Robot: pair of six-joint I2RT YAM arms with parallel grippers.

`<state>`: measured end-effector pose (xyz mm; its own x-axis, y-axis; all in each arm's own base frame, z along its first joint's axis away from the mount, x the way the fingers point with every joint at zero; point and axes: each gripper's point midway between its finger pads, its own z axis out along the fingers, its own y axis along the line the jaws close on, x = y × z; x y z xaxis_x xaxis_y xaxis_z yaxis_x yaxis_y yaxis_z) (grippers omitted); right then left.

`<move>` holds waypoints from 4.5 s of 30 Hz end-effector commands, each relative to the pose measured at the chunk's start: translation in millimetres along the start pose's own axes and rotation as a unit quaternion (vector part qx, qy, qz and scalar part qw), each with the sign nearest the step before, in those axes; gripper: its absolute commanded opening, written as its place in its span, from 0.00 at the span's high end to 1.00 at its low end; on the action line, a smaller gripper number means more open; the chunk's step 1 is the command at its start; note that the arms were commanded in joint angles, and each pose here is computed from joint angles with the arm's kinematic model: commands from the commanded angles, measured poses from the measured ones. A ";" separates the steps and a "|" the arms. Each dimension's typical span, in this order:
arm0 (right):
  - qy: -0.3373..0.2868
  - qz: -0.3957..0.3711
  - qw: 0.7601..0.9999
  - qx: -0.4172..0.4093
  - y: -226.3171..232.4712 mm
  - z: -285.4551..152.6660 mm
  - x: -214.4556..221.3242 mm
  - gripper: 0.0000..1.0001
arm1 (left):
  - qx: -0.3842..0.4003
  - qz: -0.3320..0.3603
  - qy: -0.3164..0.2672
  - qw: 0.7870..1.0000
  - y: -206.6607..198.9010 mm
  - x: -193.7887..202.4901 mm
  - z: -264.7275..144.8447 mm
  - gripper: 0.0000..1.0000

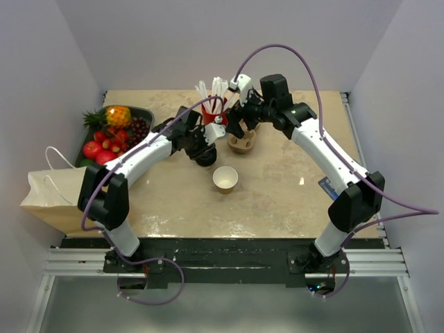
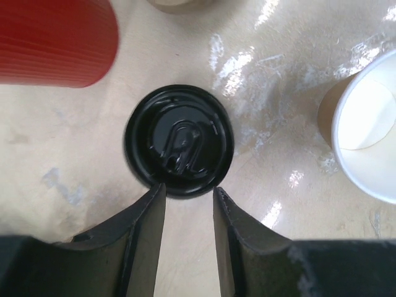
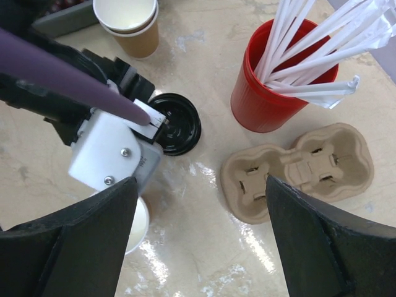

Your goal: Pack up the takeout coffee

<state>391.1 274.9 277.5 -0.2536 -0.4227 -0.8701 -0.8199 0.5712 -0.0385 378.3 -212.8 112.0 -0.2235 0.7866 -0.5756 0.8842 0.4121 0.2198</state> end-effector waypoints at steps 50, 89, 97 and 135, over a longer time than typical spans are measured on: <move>-0.007 0.089 0.996 0.015 0.8 16.2 16.5 0.07 | -0.226 0.043 0.151 0.961 -4.2 78.1 -310.1 0.51; 0.056 -0.053 0.993 -0.090 45.5 -43.0 65.8 0.50 | -0.004 0.014 -0.120 0.993 -18.2 -21.5 -64.4 0.62; 0.054 -0.023 0.998 -0.023 3.4 -65.8 64.4 0.49 | 0.012 0.032 -0.110 0.993 -0.5 -23.5 -5.9 0.59; 0.066 -0.008 0.998 -0.011 -8.4 -50.7 74.4 0.47 | 0.042 0.017 -0.078 0.996 -10.8 -14.0 32.4 0.85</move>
<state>341.6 198.0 219.3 -0.3390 -0.5518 -0.7619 -0.8437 0.5367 -0.0133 371.3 -234.7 72.0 -0.1849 0.7318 -0.6560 0.9296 0.3468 0.1249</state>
